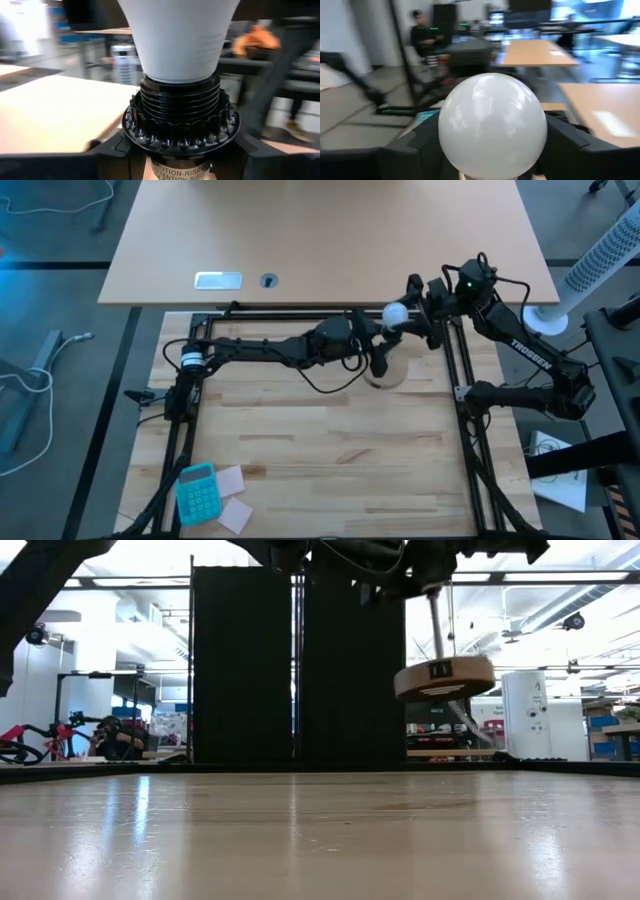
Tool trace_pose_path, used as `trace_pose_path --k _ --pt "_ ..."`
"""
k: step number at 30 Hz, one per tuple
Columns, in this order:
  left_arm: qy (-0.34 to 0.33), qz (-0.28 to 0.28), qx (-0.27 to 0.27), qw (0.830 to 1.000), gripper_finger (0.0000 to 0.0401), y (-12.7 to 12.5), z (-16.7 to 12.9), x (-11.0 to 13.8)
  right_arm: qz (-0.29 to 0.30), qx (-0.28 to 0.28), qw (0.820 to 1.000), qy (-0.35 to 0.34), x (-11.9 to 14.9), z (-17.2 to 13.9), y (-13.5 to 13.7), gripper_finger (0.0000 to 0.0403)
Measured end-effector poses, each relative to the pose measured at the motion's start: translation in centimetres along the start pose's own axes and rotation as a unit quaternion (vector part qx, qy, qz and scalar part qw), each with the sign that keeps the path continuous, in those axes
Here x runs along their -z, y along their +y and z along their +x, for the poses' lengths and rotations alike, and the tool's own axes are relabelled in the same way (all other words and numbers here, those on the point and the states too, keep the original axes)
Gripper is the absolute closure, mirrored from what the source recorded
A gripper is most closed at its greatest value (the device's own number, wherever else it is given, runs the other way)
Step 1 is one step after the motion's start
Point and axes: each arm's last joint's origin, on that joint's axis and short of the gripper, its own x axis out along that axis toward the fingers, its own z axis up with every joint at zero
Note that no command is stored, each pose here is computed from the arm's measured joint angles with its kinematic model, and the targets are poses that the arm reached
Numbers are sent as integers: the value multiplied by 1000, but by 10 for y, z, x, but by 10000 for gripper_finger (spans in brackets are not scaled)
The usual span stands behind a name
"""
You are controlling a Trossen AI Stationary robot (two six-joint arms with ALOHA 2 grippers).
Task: Screw lightbulb
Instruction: Insert the lightbulb into the lamp
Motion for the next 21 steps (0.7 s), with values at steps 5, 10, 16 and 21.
trace_pose_path --k 5,10,16,21 --pt "-12 9 -95 995 243 12 1 0 -12 145 989 8 1 0 -8 166" --pt "-47 16 -160 986 243 20 7 5 -12 236 972 12 4 14 -16 166" --pt "-24 33 -157 987 243 22 13 19 -19 204 978 27 9 19 -15 133" --pt "-28 38 -37 998 243 12 13 17 2 89 996 18 7 7 -9 72"
